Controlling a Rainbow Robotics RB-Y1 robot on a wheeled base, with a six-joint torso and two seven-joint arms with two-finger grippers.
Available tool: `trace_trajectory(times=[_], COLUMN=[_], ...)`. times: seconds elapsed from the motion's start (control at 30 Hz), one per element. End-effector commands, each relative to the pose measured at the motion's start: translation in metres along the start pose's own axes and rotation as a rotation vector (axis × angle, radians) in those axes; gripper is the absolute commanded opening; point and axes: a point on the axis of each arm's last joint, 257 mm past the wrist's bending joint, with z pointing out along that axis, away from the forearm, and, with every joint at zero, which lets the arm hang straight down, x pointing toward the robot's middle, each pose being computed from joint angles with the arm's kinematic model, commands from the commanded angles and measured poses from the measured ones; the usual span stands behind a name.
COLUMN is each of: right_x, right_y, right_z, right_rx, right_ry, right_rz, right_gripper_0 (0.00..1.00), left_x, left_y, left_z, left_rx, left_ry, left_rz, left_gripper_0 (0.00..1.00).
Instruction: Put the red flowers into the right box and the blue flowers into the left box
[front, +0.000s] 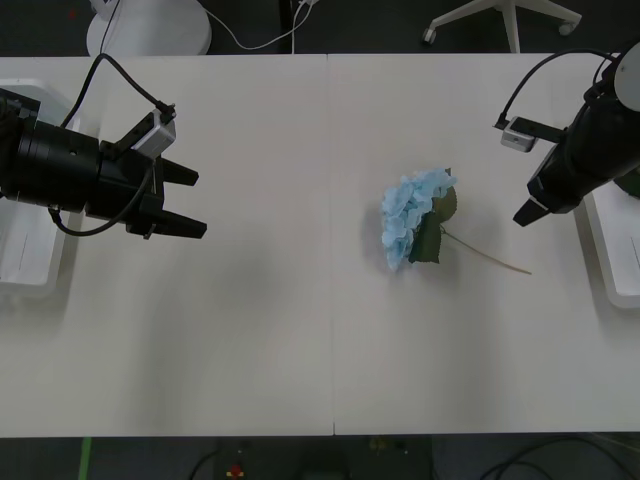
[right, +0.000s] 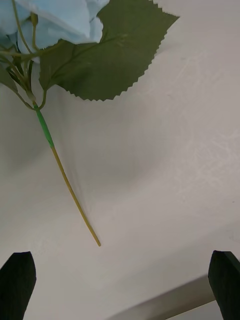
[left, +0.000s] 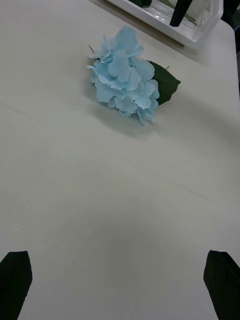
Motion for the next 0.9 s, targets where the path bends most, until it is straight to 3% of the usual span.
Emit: trace_trajectory(times=[0.03, 0.4, 0.9], right_x=[0.006, -0.025, -0.07], right_y=[0.004, 0.042, 0.072], right_z=[0.013, 0.071, 0.103], right_rx=[0.0, -0.012, 0.002], right_ry=[0.003, -0.076, -0.136], right_rz=[-0.038, -0.046, -0.002], right_gripper_0=[1.0, 1.0, 1.0], left_x=[-0.017, -0.017, -0.017], left_y=[0.01, 0.01, 0.01], left_z=[-0.013, -0.013, -0.013], left_rx=[-0.026, -0.026, -0.026], left_ry=[0.002, 0.002, 0.002], left_rz=[0.115, 0.115, 0.115], left_gripper_0=[1.0, 1.0, 1.0])
